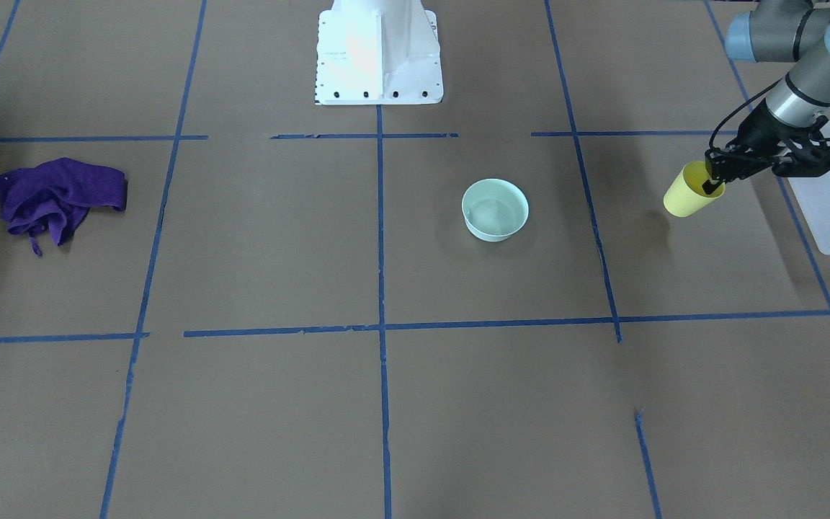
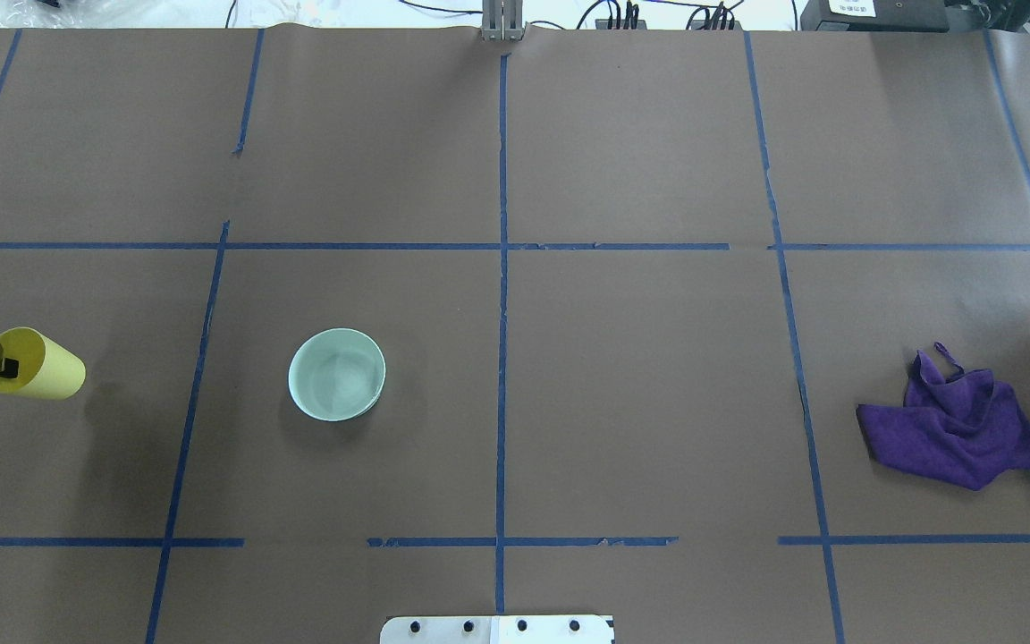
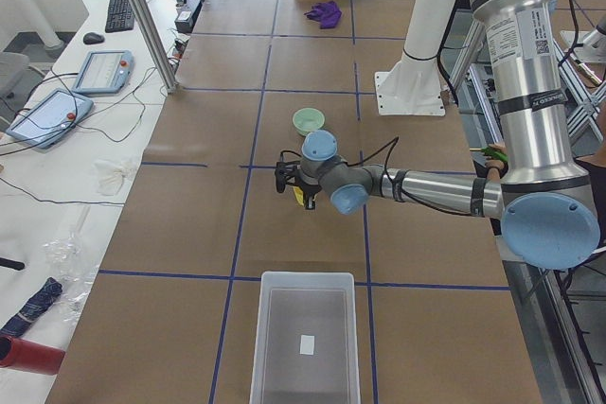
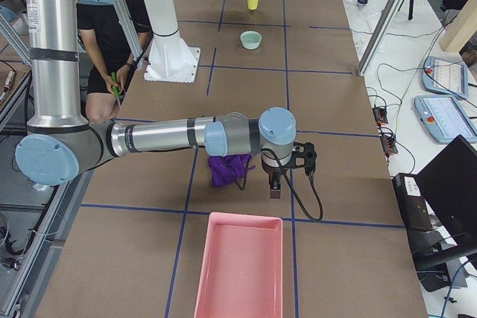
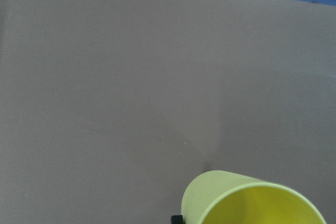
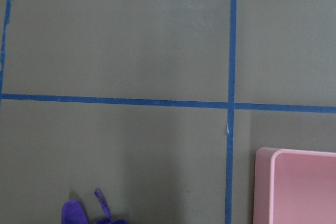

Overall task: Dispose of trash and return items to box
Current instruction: 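Lift the yellow cup with the left gripper toward the clear bin, then carry the cup to the clear bin while the right gripper grasps the purple cloth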

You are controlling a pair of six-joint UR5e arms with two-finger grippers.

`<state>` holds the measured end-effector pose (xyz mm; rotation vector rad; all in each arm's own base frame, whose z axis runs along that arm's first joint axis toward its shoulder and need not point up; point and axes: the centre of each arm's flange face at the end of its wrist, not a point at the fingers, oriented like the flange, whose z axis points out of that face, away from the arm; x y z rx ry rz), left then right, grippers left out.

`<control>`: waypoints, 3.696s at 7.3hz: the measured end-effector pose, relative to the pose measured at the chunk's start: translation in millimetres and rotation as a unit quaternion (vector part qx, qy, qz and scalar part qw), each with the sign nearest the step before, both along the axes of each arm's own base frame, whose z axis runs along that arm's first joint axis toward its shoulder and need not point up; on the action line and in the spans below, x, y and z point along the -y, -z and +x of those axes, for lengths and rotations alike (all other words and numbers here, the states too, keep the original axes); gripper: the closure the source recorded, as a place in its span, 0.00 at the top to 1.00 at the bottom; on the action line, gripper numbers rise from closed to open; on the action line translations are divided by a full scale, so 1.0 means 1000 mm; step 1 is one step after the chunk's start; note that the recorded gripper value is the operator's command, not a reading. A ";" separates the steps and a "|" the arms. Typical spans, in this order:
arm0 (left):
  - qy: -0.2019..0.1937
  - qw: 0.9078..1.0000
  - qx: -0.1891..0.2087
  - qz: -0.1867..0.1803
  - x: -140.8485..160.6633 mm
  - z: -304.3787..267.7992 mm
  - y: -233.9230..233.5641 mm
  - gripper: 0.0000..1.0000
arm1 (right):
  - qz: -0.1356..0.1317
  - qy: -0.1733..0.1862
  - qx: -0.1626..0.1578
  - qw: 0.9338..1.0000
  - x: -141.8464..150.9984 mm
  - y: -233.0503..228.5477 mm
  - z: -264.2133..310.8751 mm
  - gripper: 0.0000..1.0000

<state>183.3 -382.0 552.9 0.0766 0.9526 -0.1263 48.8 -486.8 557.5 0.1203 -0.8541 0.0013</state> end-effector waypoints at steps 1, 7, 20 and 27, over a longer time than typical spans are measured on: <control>-0.005 1.000 -0.014 -0.003 -0.001 -0.008 0.009 0.00 | 0.002 0.010 0.006 1.000 0.000 0.001 -0.010 1.00; -0.023 0.999 0.025 0.031 0.026 -0.054 0.054 0.00 | 0.105 0.083 0.037 0.990 -0.045 -0.017 -0.107 1.00; -0.037 0.975 0.191 0.111 0.141 -0.231 0.052 0.00 | 0.186 0.221 -0.038 0.957 -0.178 -0.064 -0.266 0.63; -0.052 0.965 0.233 0.107 0.154 -0.275 0.008 0.00 | 0.182 0.220 -0.030 0.958 -0.180 -0.058 -0.262 0.00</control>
